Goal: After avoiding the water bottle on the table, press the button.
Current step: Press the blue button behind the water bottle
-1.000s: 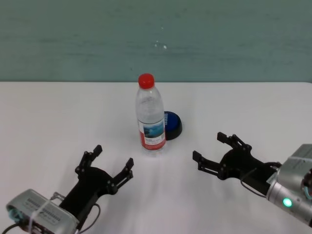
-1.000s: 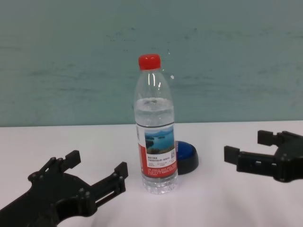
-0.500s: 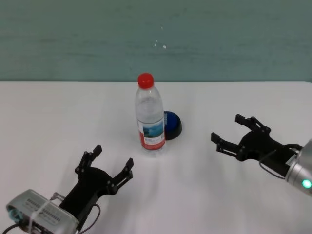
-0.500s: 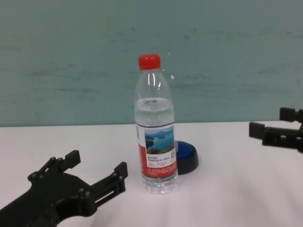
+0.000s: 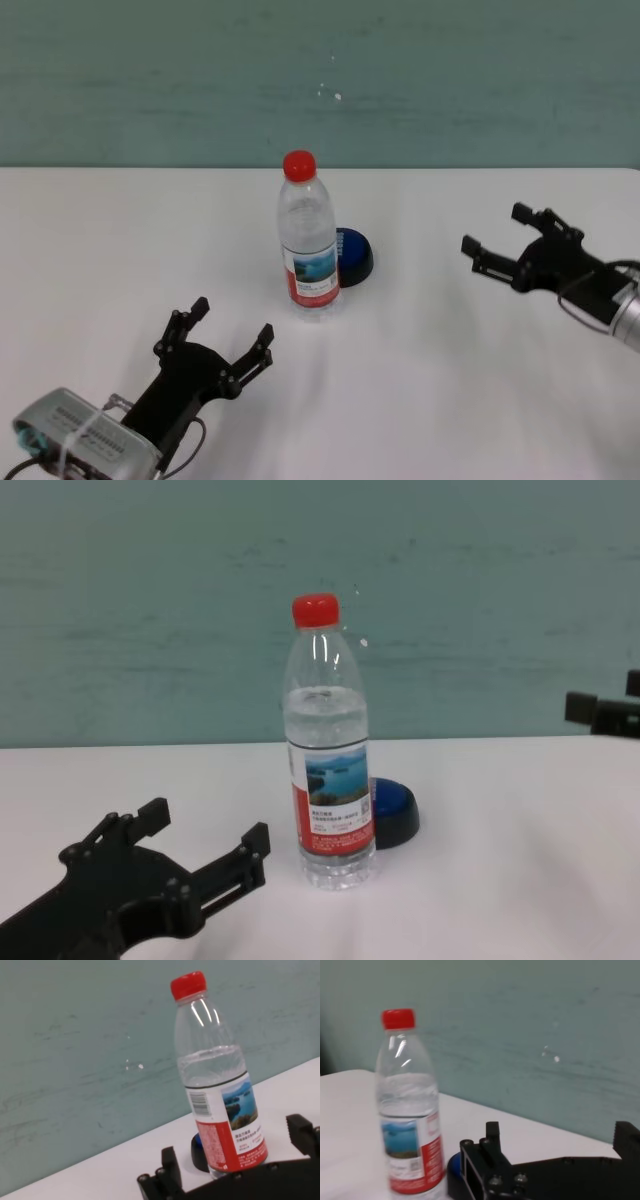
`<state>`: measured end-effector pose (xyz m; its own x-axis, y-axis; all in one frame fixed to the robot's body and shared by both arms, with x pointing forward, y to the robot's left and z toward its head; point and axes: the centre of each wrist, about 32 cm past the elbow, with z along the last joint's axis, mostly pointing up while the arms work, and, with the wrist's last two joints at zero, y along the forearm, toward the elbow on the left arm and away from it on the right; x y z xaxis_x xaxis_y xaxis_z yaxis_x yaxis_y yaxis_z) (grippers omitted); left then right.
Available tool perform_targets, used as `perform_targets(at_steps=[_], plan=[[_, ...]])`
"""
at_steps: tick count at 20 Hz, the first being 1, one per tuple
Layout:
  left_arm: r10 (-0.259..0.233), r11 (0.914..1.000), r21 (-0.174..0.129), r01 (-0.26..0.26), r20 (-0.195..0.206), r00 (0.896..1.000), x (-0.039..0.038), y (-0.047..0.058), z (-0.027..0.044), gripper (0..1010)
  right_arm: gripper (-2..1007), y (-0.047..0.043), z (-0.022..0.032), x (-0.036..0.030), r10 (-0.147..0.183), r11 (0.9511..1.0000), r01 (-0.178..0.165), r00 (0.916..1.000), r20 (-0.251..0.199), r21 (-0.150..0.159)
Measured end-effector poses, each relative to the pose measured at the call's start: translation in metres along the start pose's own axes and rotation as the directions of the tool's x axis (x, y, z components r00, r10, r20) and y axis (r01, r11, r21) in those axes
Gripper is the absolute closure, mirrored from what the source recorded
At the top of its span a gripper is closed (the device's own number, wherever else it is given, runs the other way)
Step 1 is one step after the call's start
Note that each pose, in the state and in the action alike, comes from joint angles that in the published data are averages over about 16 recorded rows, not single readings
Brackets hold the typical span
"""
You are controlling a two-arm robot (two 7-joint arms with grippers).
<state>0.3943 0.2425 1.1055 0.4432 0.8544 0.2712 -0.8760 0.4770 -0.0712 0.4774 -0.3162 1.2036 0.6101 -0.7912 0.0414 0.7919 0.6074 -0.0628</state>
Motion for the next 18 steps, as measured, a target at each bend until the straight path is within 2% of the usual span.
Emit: perform_targets(at_steps=[7, 13, 18], plan=[[0.0, 1.0, 0.0, 0.0, 0.0, 1.0, 0.0, 0.0, 0.0, 10, 2, 0.0206, 0.0022, 0.0227, -0.004, 1.0, 0.005, 0.9998, -0.021, 0.001], [0.0, 1.0, 0.0, 0.0, 0.0, 1.0, 0.0, 0.0, 0.0, 10, 2, 0.0461, 0.0036, 0.0399, -0.007, 1.0, 0.006, 0.999, -0.044, -0.005], [0.0, 1.0, 0.0, 0.0, 0.0, 1.0, 0.0, 0.0, 0.0, 10, 2, 0.0682, 0.0052, 0.0509, -0.017, 0.9998, 0.017, 0.998, -0.062, -0.007]])
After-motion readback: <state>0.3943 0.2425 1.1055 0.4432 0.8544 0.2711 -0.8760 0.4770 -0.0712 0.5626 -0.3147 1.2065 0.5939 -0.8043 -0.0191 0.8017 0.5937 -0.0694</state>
